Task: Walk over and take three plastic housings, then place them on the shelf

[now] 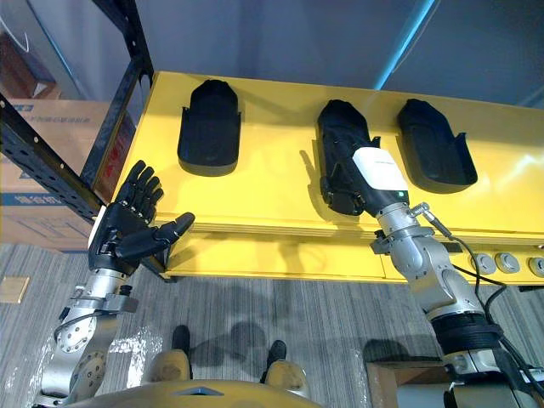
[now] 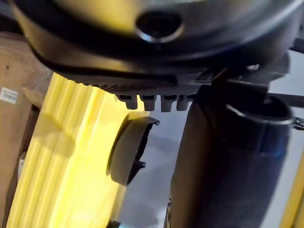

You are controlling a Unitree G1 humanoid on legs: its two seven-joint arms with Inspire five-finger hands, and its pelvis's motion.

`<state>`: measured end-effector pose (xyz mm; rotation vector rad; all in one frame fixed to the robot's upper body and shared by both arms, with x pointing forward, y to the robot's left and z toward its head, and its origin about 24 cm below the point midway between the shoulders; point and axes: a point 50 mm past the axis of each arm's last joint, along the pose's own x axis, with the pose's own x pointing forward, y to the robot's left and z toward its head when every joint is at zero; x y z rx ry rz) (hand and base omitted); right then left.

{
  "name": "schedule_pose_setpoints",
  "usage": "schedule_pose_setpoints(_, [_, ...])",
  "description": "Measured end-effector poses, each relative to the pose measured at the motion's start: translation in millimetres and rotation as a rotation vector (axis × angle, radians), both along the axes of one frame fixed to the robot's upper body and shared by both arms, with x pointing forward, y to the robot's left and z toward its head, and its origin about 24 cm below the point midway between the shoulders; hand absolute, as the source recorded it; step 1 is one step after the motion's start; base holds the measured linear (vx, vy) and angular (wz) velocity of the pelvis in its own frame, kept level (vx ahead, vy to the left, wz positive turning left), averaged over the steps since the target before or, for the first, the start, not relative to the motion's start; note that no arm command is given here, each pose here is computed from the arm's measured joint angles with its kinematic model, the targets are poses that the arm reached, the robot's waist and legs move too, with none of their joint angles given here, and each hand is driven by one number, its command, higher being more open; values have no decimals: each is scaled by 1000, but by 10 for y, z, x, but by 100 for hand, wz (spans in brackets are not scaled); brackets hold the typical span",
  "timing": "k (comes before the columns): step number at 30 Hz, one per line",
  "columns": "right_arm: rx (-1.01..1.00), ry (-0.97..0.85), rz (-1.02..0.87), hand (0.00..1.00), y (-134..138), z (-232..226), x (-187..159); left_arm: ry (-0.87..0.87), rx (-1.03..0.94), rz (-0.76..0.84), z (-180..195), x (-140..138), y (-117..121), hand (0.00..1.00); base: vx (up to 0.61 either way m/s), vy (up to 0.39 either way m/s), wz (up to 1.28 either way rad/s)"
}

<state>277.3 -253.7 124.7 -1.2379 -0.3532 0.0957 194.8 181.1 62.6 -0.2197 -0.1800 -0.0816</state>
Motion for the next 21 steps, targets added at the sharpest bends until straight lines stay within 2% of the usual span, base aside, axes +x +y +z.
schedule_pose_setpoints(10, [28, -10, 57, 100, 128, 127, -38, 14, 86, -11, 16, 5, -33, 100, -13, 1, -4])
schedule_pose_setpoints(21, [49, -8, -36, 100, -35, 210, -177, -27, 130, -21, 124, 1, -40, 100, -2, 0, -3])
